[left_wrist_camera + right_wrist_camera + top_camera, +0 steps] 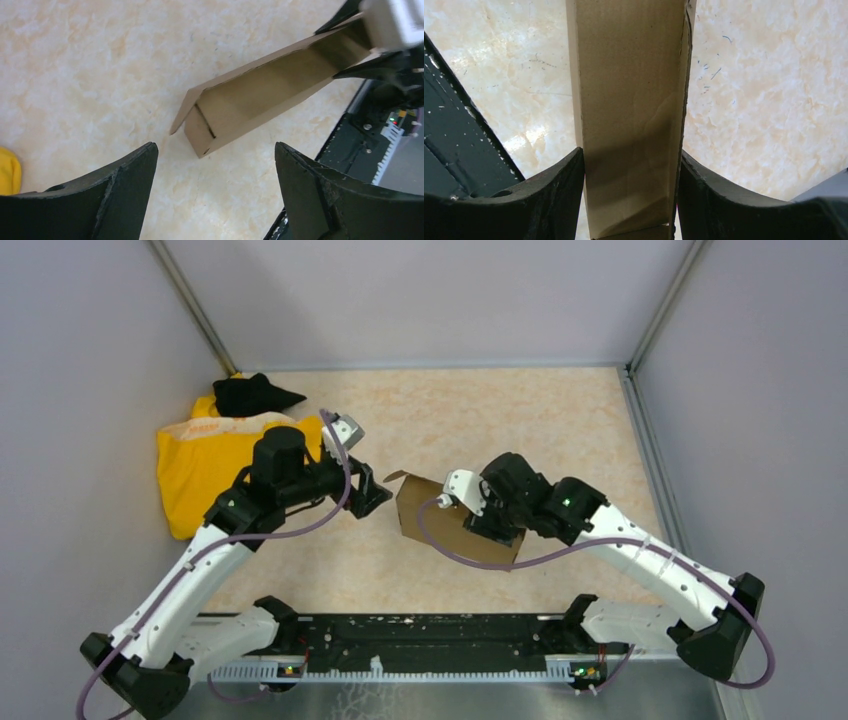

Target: Fold the paper box

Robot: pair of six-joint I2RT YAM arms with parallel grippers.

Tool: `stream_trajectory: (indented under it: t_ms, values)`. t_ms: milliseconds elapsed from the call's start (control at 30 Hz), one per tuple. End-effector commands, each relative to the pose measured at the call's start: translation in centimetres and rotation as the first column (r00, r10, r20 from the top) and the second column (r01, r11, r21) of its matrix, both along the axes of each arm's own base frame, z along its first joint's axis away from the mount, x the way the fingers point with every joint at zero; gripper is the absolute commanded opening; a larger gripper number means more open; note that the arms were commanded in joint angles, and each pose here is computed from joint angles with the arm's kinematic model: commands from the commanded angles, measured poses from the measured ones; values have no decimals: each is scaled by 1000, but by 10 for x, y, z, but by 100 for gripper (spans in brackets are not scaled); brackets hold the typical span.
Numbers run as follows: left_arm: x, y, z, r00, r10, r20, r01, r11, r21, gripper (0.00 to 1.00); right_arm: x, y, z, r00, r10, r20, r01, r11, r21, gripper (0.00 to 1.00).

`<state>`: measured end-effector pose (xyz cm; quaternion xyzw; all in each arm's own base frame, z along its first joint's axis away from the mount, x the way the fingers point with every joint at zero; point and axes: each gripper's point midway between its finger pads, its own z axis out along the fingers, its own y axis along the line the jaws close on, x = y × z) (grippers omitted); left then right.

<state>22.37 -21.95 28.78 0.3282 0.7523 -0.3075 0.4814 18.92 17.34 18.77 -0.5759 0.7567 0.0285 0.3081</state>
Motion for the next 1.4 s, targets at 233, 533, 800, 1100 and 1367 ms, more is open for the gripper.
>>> stream_trajectory:
  t_ms: [233, 533, 800, 1100, 1367]
  values:
    - [45, 17, -19, 971, 238, 30, -238, 971, 25, 91, -4, 22, 2, 983, 183, -1, -183, 983, 30, 40]
    - [41, 15, -36, 978, 207, -2, -206, 977, 55, 91, -5, 38, 3, 960, 257, -108, -251, 966, 60, 39]
    - [25, 36, -28, 959, 279, 48, -279, 960, -4, 97, -2, 30, 2, 955, 264, -136, -258, 964, 63, 37]
    - [24, 30, -41, 969, 245, 5, -245, 969, 27, 65, -5, 29, 2, 955, 260, -141, -253, 965, 70, 34]
    - [20, 24, -42, 978, 207, -15, -206, 978, 26, 53, -6, 26, 2, 958, 255, -133, -248, 966, 72, 33]
